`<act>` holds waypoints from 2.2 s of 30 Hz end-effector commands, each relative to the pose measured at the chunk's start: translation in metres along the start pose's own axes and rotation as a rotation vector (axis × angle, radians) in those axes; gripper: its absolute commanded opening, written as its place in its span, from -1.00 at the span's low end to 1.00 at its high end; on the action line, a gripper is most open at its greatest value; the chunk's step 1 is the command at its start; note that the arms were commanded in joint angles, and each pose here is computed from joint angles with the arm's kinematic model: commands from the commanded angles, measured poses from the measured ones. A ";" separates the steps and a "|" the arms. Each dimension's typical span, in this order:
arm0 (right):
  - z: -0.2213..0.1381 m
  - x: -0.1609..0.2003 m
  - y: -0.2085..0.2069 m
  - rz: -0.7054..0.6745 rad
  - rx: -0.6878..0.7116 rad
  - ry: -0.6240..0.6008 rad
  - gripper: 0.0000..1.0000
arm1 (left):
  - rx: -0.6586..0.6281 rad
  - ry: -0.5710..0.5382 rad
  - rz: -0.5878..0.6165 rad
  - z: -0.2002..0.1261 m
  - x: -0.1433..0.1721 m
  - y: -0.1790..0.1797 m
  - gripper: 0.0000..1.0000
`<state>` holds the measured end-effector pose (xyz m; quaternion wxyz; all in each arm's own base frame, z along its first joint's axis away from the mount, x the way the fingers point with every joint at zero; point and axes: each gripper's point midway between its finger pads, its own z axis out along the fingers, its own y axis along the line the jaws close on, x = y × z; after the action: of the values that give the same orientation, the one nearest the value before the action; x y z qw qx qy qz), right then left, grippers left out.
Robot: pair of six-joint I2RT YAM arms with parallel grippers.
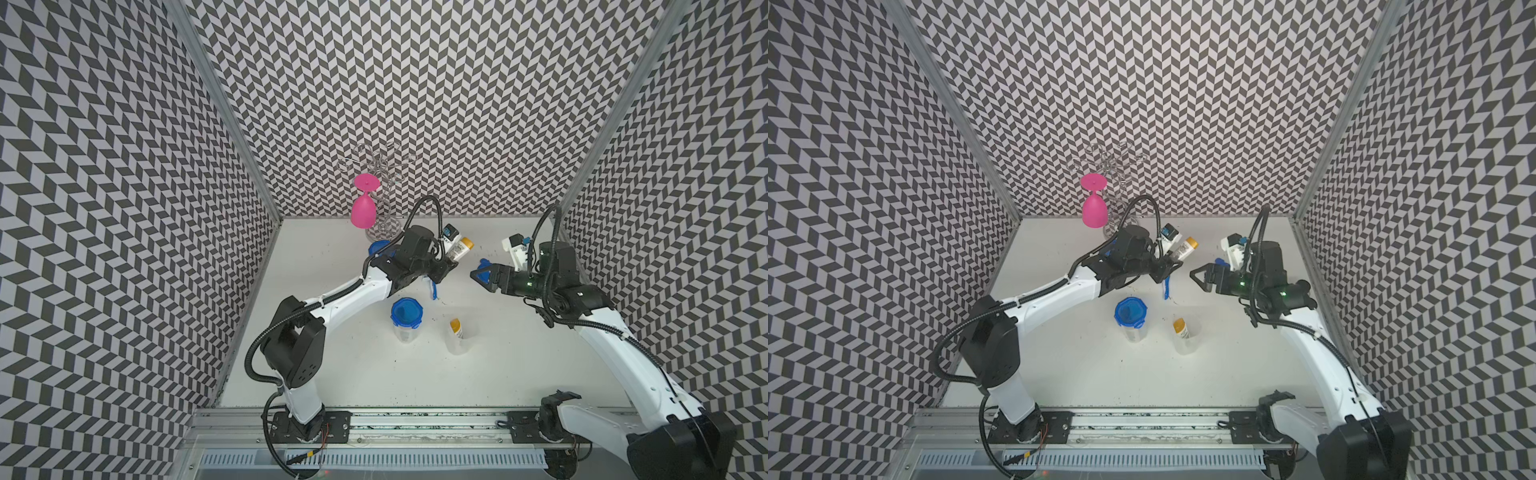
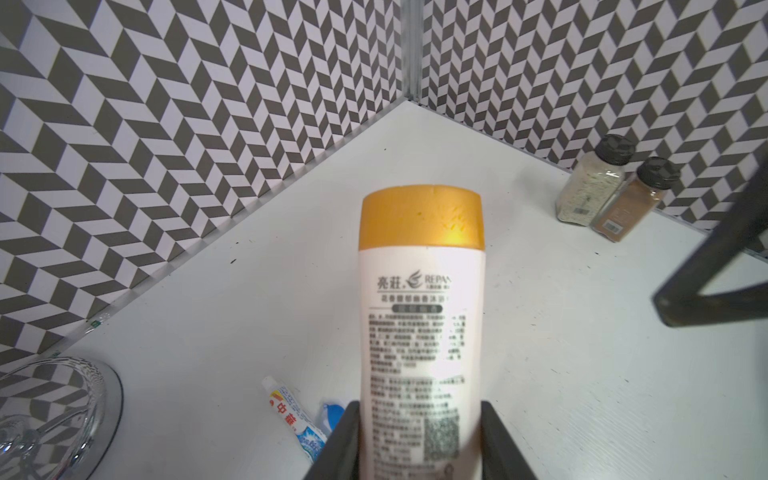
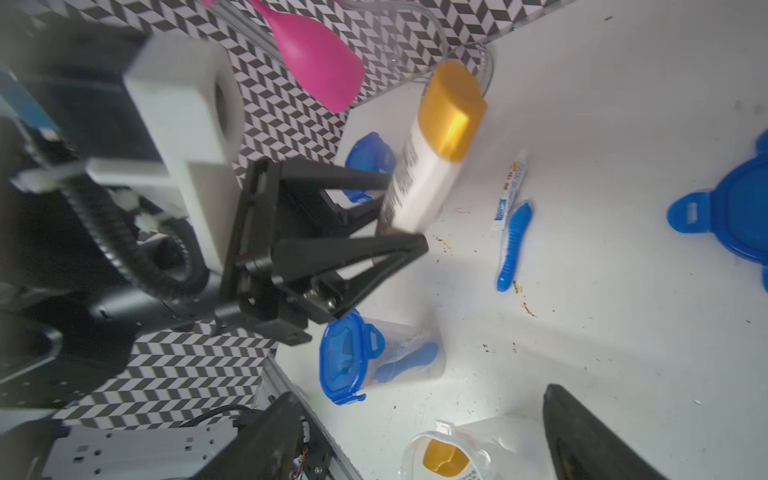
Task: Pack away toiletry kits
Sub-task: Pick up the toiletry item from the center of the board, then place the toiletry item into the container.
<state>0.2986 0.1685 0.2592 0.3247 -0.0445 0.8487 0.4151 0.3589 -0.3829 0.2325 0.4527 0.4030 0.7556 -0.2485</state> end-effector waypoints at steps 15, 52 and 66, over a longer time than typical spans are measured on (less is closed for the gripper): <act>0.017 -0.010 0.014 0.049 -0.158 0.006 0.00 | 0.090 -0.057 0.098 -0.044 0.003 -0.079 -0.97; 0.013 0.047 0.023 -0.383 0.387 0.172 -1.00 | 0.004 0.023 -0.264 -0.086 -0.013 0.016 0.64; 0.026 0.069 0.015 -0.444 0.488 0.264 -1.00 | -0.149 0.281 -0.476 0.001 0.026 0.041 0.63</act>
<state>0.2466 0.2103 0.2078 0.2755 -0.2086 0.9305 0.1215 0.3900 -0.3470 0.2105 0.3112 0.2223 0.8886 -0.2533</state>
